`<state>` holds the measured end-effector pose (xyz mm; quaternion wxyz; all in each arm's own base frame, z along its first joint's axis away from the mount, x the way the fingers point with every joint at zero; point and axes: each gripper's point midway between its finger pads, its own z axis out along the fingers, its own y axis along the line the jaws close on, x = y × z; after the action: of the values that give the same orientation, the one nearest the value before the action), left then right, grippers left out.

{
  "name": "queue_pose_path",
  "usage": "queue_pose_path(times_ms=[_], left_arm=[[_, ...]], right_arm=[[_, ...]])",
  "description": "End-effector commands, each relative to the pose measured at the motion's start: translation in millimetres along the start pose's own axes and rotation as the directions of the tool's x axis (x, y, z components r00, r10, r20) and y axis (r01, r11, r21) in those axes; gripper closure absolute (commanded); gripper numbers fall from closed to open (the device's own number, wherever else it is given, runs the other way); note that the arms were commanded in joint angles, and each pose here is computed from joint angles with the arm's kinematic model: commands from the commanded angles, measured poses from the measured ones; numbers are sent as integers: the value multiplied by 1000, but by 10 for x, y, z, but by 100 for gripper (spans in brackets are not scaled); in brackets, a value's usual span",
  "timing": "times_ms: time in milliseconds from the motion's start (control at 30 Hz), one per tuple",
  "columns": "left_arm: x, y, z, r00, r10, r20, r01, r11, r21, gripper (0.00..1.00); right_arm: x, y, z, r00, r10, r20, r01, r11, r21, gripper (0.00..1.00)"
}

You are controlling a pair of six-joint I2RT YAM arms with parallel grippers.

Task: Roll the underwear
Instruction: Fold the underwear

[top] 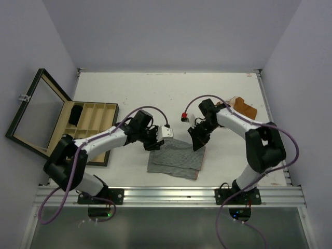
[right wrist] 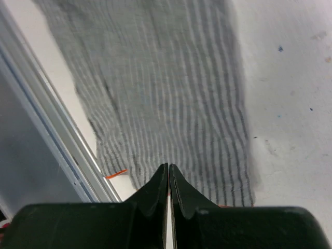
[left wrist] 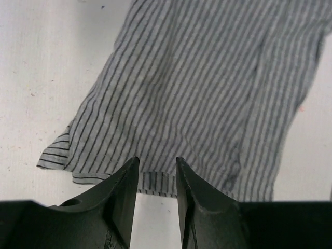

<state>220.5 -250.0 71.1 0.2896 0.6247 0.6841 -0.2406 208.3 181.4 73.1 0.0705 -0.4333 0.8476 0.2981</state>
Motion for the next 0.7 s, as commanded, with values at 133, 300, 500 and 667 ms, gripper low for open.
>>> queue_pose_path(times_ms=[133, 300, 500, 667], left_arm=[[99, 395, 346, 981, -183, -61, 175, 978, -112, 65], [429, 411, 449, 942, -297, -156, 273, 949, -158, 71], [603, 573, 276, 863, -488, -128, 454, 862, -224, 71], [-6, 669, -145, 942, -322, 100, 336, 916, -219, 58]], right_arm=[[-30, -589, 476, 959, 255, -124, -245, 965, 88, 95], [-462, -1116, 579, 971, 222, -90, -205, 964, 167, 97], [-1430, -1473, 278, 999, 21, 35, -28, 975, 220, 90], [-1860, -1060, -302, 980, 20, 198, -53, 985, 161, 81]])
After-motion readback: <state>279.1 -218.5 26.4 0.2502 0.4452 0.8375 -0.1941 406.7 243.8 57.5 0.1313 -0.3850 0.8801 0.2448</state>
